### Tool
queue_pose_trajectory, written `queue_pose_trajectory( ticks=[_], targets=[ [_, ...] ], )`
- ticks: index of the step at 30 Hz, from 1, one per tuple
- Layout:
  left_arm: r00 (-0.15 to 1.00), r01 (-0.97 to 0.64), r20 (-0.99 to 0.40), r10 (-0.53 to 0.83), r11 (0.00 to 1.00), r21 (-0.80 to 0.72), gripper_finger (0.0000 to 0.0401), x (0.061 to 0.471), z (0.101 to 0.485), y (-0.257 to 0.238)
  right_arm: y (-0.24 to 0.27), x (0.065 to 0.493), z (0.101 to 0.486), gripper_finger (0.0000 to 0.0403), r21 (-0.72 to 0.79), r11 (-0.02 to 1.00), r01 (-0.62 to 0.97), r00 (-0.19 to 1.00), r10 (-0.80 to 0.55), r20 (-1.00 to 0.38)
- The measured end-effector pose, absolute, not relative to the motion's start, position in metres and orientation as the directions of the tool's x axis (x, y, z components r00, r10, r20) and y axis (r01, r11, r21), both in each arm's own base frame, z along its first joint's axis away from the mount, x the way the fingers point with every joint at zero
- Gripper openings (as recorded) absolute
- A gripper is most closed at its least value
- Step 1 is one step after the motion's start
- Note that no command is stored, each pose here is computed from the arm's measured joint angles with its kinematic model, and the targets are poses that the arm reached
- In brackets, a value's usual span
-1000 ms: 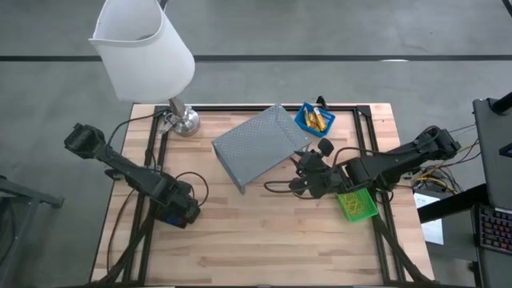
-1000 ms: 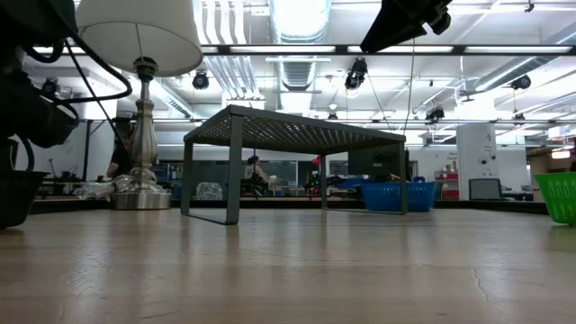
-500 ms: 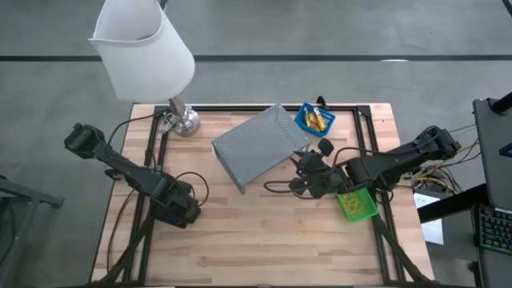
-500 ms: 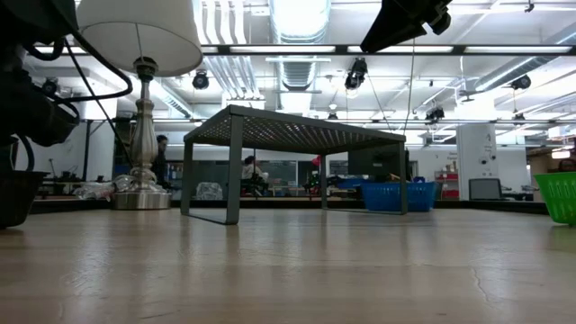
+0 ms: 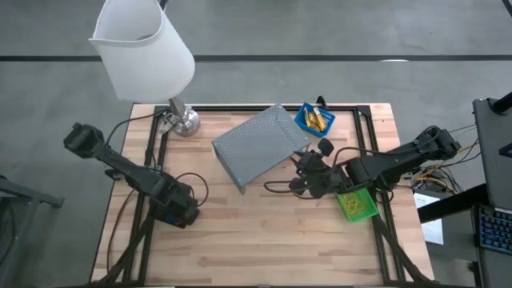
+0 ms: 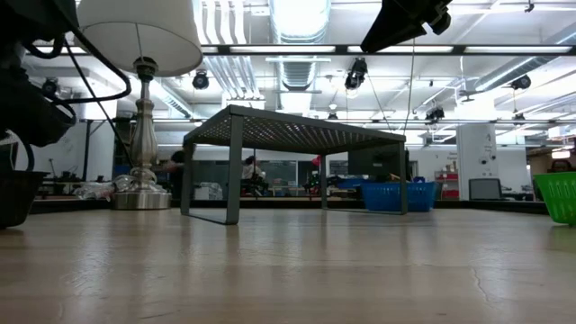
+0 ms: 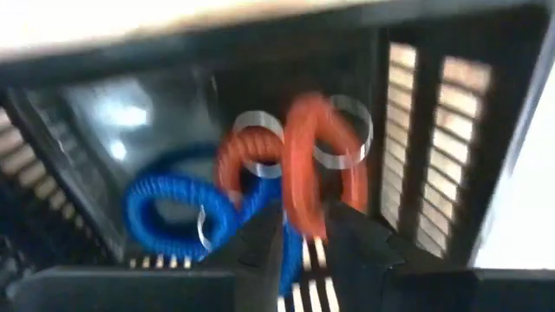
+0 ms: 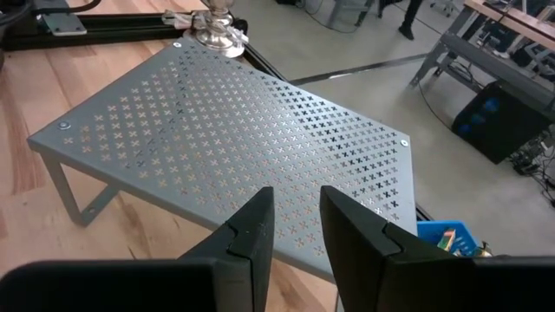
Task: Pick & Place Office Desk Supplies
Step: Put the orange spring keychain into the black basket, then put the black basket filled with spring keychains on the shelf
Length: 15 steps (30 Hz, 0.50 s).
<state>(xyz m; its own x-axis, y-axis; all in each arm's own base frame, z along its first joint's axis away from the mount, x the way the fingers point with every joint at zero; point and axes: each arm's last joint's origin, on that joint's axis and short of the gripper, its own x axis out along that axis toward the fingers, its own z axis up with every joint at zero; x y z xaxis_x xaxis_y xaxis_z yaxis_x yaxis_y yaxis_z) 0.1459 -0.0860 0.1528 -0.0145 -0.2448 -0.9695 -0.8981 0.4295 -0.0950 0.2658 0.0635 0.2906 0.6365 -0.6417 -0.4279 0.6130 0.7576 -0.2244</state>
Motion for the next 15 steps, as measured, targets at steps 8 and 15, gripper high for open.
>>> queue_pose_trajectory(
  ticks=[8, 15],
  targets=[
    [0.048, -0.887, -0.935, -0.352, 0.415, -0.202, 0.0094, 0.137, 0.171, -0.084, 0.063, 0.266, 0.291, 0.0085, -0.224, 0.758, 0.613, 0.636, -0.642, -0.428],
    [0.217, -0.87, -0.91, -0.354, 0.353, -0.345, 0.0095, 0.128, 0.192, -0.076, 0.063, 0.266, 0.291, 0.0079, -0.224, 0.757, 0.613, 0.636, -0.642, -0.428]
  ],
)
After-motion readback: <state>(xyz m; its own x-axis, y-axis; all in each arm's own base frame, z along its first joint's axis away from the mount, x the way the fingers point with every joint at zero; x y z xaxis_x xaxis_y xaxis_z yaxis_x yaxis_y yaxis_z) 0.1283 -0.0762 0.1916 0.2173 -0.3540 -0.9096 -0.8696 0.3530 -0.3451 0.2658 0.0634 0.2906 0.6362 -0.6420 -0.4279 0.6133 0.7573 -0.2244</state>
